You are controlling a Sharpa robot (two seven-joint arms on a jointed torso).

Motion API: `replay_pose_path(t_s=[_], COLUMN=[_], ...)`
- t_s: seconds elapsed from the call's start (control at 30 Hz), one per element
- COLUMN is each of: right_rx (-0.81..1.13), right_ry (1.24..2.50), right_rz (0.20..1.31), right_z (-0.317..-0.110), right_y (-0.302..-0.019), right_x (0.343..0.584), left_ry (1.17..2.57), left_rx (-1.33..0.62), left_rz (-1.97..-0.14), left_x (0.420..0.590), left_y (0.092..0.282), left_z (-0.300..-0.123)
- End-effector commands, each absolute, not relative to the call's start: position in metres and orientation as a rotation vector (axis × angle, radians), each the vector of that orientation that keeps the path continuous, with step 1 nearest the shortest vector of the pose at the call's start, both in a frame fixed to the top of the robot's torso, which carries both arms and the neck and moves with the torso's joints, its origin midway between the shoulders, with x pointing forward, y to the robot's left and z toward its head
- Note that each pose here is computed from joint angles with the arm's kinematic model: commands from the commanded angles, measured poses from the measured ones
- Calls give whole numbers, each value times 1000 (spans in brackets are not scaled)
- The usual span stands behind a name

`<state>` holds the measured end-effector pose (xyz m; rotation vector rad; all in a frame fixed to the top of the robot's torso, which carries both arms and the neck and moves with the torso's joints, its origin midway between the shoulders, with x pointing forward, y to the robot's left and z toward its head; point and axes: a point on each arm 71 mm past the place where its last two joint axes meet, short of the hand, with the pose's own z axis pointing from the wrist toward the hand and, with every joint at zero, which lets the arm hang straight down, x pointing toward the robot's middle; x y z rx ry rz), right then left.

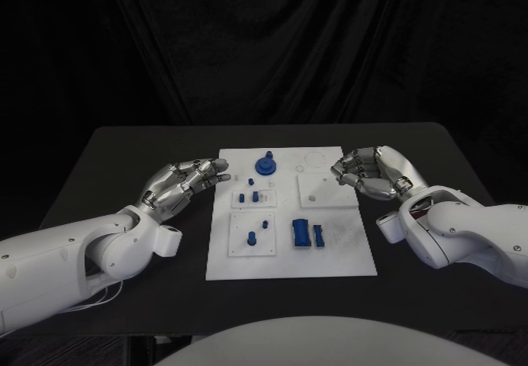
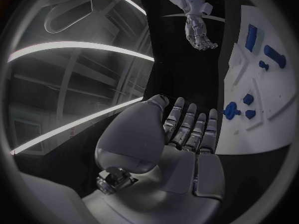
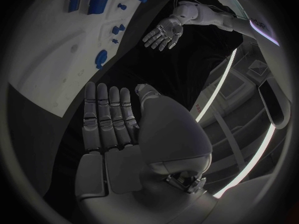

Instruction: Assemble the parts on the task board

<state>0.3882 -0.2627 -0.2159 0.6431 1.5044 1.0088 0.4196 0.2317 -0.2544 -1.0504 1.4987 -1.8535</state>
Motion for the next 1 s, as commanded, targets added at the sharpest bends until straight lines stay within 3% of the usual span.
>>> replay_pose_path(t_s=[0.03, 0.33, 0.7, 1.0], right_rx=[751, 793, 866, 894], right_ry=[1462, 1462, 1482, 1473], right_rz=[1144, 1278, 1408, 1443], right_z=[-217, -234, -259, -270], right_y=[-263, -262, -258, -258], right_x=[393, 414, 420, 422], left_ry=[1333, 1320, 1320, 1315], left_rx=[-971, -947, -955, -965], left_rz=[-1909, -1941, -1944, -1929], left_x=[424, 436, 441, 442], left_y=[232, 219, 213, 213], left_z=[-244, -250, -267, -280])
